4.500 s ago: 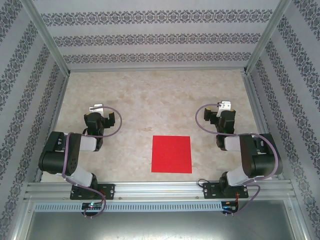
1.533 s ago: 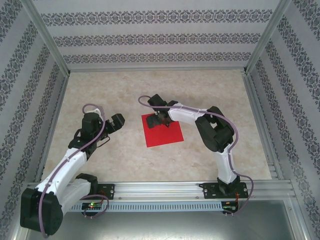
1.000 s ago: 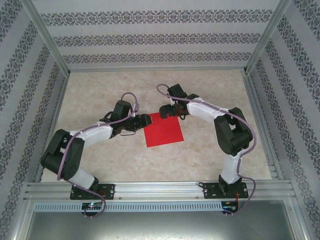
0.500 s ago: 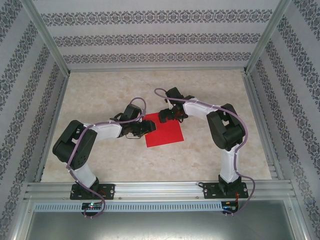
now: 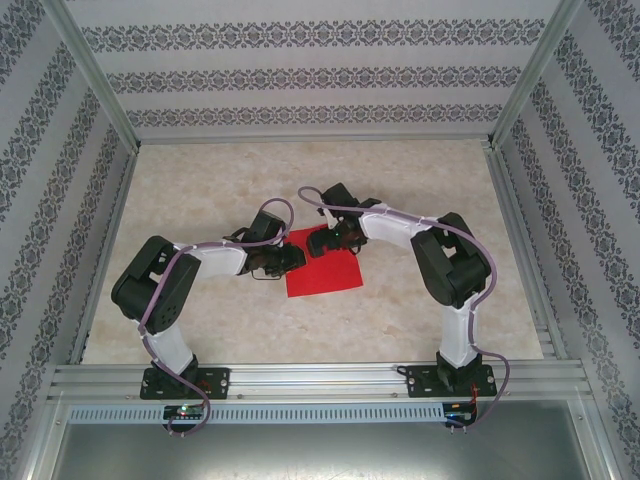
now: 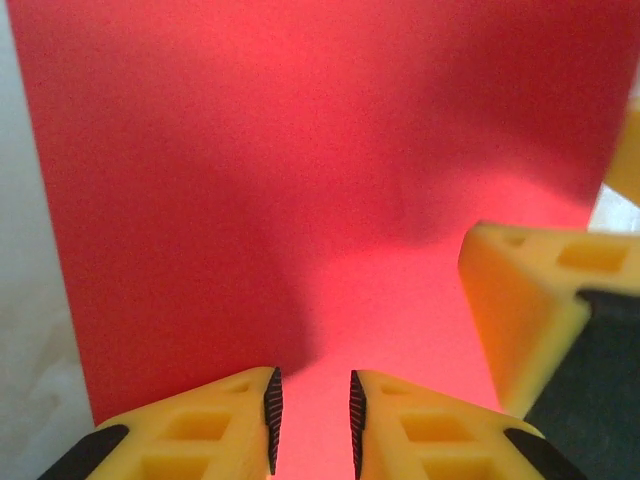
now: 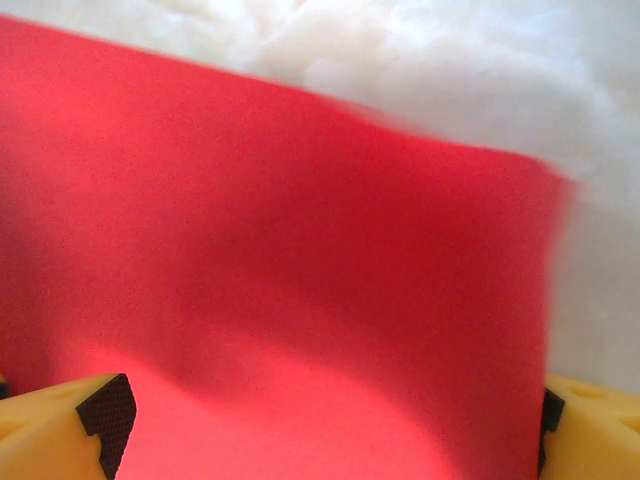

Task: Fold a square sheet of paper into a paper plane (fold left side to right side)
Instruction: Pick up the square sheet of paper from the center of the table.

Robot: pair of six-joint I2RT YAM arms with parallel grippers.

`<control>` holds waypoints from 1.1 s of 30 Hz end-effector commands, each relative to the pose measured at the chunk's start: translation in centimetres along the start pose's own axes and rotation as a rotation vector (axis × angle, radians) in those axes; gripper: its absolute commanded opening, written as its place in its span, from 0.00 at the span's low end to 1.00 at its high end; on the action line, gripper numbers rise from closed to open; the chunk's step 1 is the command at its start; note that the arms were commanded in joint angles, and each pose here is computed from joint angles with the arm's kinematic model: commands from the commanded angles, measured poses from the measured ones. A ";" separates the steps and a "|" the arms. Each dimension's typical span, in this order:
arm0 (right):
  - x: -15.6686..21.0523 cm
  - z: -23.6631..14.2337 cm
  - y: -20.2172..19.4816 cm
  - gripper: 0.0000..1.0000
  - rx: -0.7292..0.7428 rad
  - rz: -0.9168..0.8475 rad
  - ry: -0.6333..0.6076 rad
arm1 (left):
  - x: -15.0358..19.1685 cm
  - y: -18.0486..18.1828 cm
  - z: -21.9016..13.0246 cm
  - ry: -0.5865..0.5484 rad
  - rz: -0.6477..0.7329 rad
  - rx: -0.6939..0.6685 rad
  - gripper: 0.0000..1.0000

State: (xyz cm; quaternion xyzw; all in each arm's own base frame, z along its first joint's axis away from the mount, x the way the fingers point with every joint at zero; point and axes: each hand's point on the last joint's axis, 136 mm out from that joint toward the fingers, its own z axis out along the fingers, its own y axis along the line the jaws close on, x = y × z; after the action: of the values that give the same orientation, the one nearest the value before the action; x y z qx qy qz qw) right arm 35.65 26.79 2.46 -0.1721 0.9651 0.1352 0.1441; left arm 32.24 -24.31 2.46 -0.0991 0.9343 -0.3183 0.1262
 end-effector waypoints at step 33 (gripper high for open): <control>-3.2 -15.6 5.0 0.29 -0.673 -0.018 -0.367 | -5.8 -6.6 -19.0 -0.420 0.179 0.395 0.85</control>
State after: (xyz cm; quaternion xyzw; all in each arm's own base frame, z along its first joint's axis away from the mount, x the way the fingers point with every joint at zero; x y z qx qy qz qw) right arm 33.79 26.42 12.00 -0.1431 0.8908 0.3838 0.1965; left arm 33.67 -16.03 17.91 -0.1194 0.8461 -0.4037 0.3270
